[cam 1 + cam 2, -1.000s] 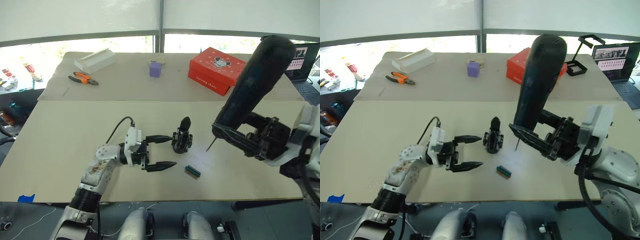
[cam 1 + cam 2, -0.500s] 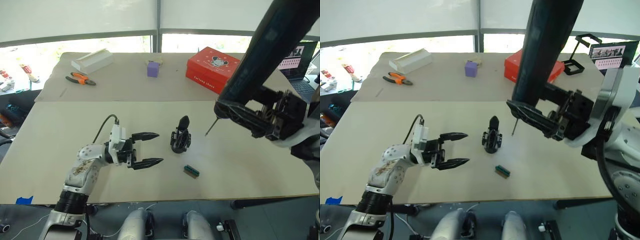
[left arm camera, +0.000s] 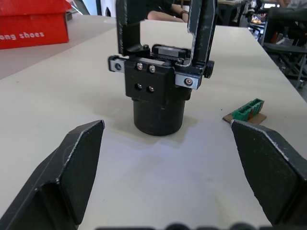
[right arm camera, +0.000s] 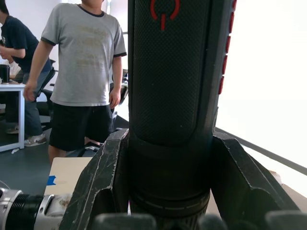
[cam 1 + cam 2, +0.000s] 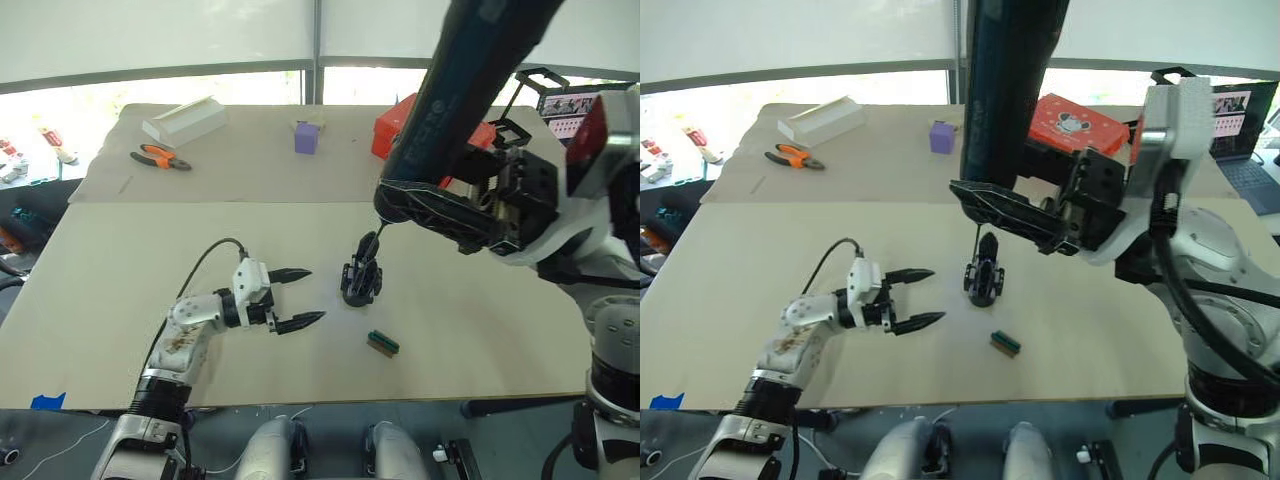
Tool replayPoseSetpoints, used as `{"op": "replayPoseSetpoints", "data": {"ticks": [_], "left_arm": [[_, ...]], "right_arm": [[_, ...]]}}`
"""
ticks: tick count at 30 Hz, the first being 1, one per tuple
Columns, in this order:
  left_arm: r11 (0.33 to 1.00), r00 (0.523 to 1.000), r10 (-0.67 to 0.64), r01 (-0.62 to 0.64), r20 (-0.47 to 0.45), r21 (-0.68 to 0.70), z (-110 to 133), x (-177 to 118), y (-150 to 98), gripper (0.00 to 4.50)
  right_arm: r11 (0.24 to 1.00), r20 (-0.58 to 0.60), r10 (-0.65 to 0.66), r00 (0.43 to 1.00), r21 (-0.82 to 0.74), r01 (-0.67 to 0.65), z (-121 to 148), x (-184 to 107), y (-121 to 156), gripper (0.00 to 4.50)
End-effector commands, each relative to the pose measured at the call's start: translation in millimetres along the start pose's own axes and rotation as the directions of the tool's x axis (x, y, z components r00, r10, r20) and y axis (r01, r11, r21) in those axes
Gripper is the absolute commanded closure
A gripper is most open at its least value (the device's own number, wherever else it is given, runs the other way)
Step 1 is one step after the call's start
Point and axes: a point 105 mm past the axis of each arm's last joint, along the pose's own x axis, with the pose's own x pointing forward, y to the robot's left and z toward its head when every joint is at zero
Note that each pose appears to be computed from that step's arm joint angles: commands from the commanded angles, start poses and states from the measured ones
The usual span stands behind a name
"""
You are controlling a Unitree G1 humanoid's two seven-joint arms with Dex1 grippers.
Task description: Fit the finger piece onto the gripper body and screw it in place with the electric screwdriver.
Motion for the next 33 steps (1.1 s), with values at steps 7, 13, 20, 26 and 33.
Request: {"op": "replayPoseSetpoints", "data": {"ticks": [7,13,20,26,33], "left_arm": [[0.999,0.999,0.022,-0.021,-0.023,0.04,-9.6,44.5,-3.0,0.04],[0.997,0.998,0.067,-0.067,-0.007,0.037,-7.6,67.1,-1.6,0.04],[0.997,0.997,0.068,-0.068,-0.025,0.026,-10.5,76.8,-4.2,0.04],[0.999,0.998,0.053,-0.053,-0.031,-0.001,-12.8,78.7,-5.9,1.36],[1.0,1.0,-0.01,0.01,-0.012,0.012,-10.0,78.9,-9.2,2.06]], "right_arm": [[0.997,0.012,0.058,0.998,-0.046,-0.057,-10.3,8.6,5.0,2.59],[0.996,-0.005,0.067,0.998,-0.054,-0.067,-17.2,7.0,6.5,2.59],[0.996,0.0,0.061,0.998,-0.062,-0.061,-17.0,5.7,6.3,2.59],[0.996,0.006,0.058,0.998,-0.065,-0.057,-13.7,3.2,8.1,2.59],[0.996,0.002,0.061,0.998,-0.068,-0.061,-10.1,0.7,8.9,2.59]]}}
